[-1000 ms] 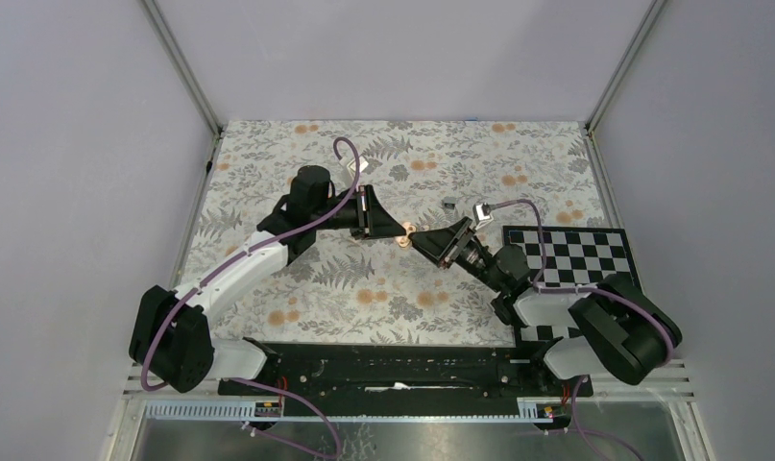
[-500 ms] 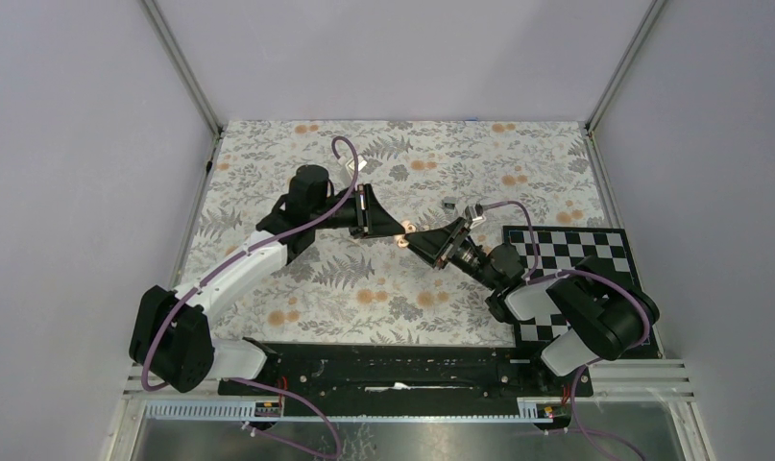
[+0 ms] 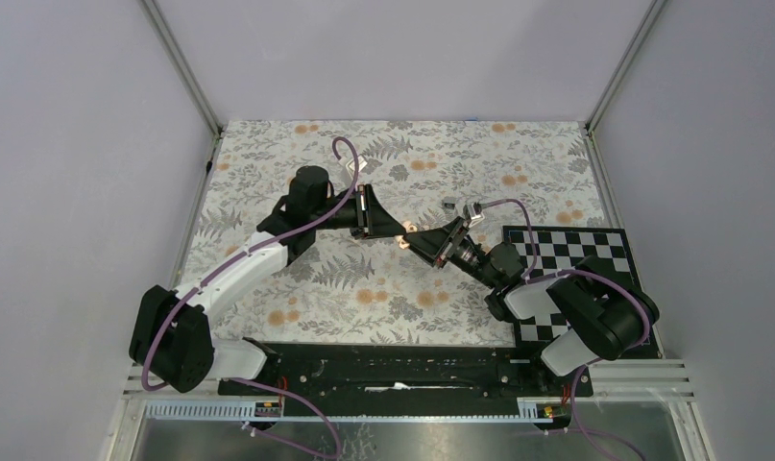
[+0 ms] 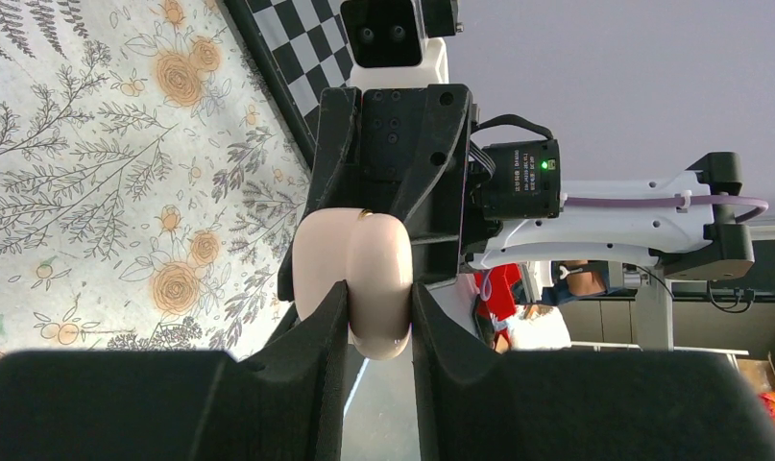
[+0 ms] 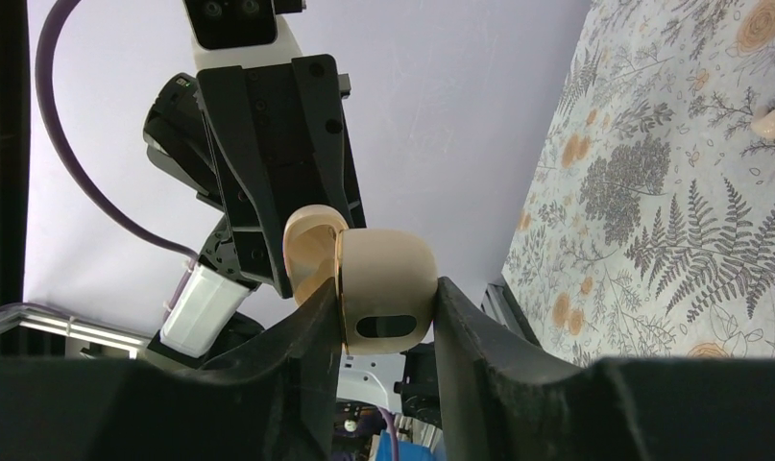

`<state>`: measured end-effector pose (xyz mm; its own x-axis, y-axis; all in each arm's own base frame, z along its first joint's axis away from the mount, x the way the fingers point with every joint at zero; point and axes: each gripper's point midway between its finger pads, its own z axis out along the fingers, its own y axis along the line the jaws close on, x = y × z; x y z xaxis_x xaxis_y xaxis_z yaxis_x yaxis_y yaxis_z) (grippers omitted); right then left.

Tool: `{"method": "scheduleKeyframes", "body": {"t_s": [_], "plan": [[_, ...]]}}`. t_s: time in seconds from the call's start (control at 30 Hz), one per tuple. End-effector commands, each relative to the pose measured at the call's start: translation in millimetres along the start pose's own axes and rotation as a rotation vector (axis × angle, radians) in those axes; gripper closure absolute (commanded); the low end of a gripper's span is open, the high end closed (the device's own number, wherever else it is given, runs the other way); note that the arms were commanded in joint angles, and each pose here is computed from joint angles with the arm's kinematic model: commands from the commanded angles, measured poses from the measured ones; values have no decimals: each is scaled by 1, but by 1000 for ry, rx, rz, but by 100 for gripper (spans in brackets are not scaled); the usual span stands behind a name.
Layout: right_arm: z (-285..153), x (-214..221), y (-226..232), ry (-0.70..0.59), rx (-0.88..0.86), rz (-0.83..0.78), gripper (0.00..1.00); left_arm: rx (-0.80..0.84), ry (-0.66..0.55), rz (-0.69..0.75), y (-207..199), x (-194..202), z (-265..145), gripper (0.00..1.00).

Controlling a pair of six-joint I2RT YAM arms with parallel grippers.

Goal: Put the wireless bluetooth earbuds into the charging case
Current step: Adjust the charging case.

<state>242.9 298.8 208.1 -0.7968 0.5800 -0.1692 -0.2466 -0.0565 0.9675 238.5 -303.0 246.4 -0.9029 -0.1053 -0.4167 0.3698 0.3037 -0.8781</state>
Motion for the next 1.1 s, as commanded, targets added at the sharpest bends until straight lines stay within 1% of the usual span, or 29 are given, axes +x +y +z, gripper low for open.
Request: {"method": "scheduleKeyframes", "body": {"t_s": [0.0, 0.03, 0.07, 0.1, 0.13, 0.17, 0.2, 0.23, 0.27, 0.33, 0.37, 0.43, 0.53, 0.63, 0.73, 0.83, 0.93, 1.0, 1.07], "plan": [[-2, -7, 47, -30, -178, -90, 78, 68, -38, 72, -22, -7, -8, 100], [-2, -7, 47, -32, -179, -92, 82, 67, -41, 74, -22, -8, -8, 100], [-3, -7, 48, -32, -179, -93, 87, 66, -40, 77, -23, -8, -9, 96], [-3, -7, 48, -32, -177, -94, 92, 59, -36, 81, -22, -8, -9, 85], [-4, -7, 48, -34, -176, -94, 95, 49, -32, 81, -21, -8, -9, 69], [-4, -7, 47, -38, -174, -93, 99, 36, -26, 79, -18, -8, -9, 56], [-5, -8, 47, -43, -170, -94, 100, 22, -24, 77, -15, -8, -9, 44], [-6, -8, 46, -45, -165, -94, 100, 7, -24, 74, -12, -10, -10, 34], [-6, -8, 45, -45, -156, -96, 100, -5, -29, 68, -9, -11, -11, 25], [-6, -7, 44, -36, -141, -108, 100, -17, -36, 62, -6, -12, -13, 13], [-6, -7, 45, -35, -140, -117, 100, -21, -40, 63, -5, -12, -13, 10], [-7, -7, 47, -37, -142, -131, 100, -23, -37, 63, -3, -11, -14, 9], [-5, -5, 46, -21, -127, -152, 100, -3, -36, 60, -7, -11, -13, 15], [-4, -5, 44, -15, -111, -159, 100, 76, -48, 60, -20, -12, -15, 18], [-5, -5, 43, -16, -109, -159, 100, 168, -39, 52, -35, -10, -17, 18], [-4, -5, 43, -15, -110, -159, 100, 175, -24, 50, -35, -9, -16, 19], [-3, -4, 44, -8, -111, -158, 100, 177, -19, 60, -36, -9, -16, 24], [-2, -4, 43, -6, -110, -157, 100, 172, -23, 70, -38, -12, -16, 31], [-2, -4, 42, -7, -113, -153, 100, 150, -15, 85, -37, -12, -15, 33]]}}
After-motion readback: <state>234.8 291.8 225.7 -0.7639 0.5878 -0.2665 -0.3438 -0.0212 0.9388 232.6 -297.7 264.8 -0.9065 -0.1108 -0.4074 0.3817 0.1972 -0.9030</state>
